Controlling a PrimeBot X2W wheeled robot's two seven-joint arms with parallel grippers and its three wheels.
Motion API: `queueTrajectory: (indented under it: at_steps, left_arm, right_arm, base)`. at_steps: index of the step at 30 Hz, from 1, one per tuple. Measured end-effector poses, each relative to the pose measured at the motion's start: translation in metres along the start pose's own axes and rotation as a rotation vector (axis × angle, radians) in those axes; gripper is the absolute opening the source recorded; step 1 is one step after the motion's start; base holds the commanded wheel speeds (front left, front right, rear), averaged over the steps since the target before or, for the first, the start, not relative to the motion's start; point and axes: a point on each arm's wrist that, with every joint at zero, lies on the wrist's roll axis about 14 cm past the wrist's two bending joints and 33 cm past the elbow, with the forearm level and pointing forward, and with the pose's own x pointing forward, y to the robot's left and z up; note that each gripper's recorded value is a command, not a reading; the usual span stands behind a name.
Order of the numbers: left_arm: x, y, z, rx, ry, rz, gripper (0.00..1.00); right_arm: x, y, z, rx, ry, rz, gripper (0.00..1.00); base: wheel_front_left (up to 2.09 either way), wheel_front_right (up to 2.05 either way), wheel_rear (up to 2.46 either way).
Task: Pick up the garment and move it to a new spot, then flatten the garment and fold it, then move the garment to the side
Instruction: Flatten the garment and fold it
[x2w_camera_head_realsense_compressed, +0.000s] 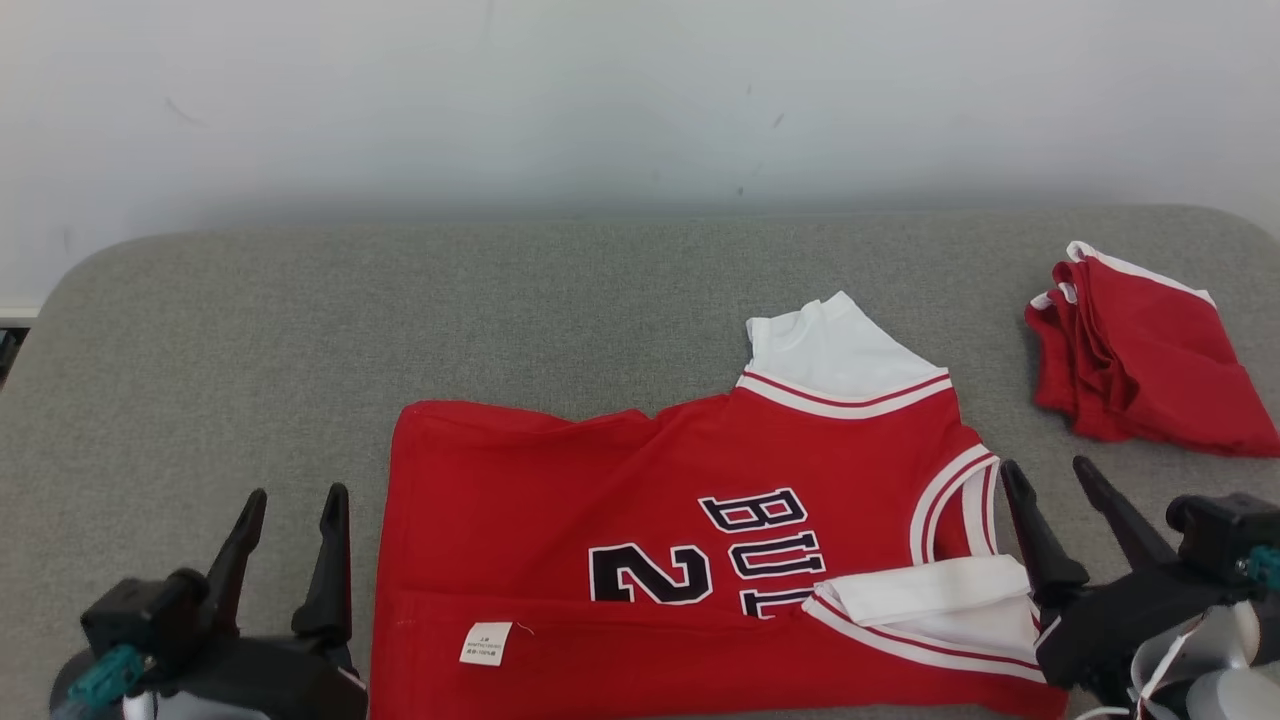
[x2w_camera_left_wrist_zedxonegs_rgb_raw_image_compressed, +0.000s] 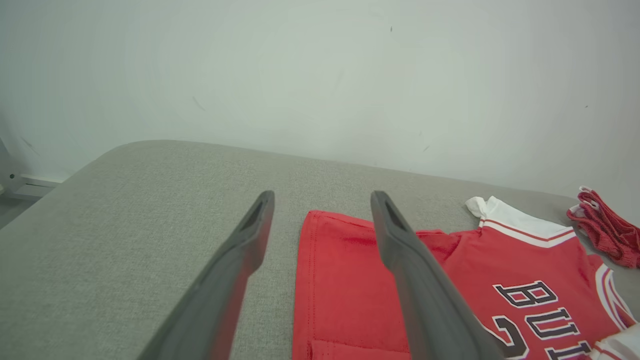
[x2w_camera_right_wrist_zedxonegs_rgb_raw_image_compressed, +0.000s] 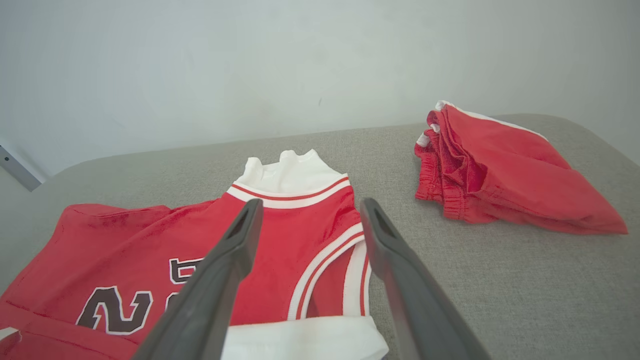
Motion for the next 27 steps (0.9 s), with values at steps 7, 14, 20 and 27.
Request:
queueTrajectory:
  at_steps: [7, 14, 20, 27]
  left_arm:
    - [0.033, -0.003, 0.004, -0.008, 0.027, -0.048, 1.00]
    - [0.067, -0.005, -0.012, -0.015, 0.138, -0.102, 1.00]
    - [0.096, -0.002, -0.039, -0.037, 0.271, -0.119, 1.00]
    - [0.123, -0.002, -0.063, -0.025, 0.377, -0.131, 1.00]
  right_arm:
    - [0.035, 0.001, 0.018, -0.064, -0.004, 0.013, 1.00]
    - [0.077, 0.007, 0.022, -0.133, 0.058, 0.039, 1.00]
    - [0.120, 0.011, 0.014, -0.184, 0.141, 0.050, 1.00]
    - [0.167, 0.017, 0.002, -0.211, 0.218, 0.055, 1.00]
  base:
    - [0.00, 0.00, 0.00]
    - [0.00, 0.00, 0.00]
    - [0.00, 0.00, 0.00]
    - [0.00, 0.00, 0.00]
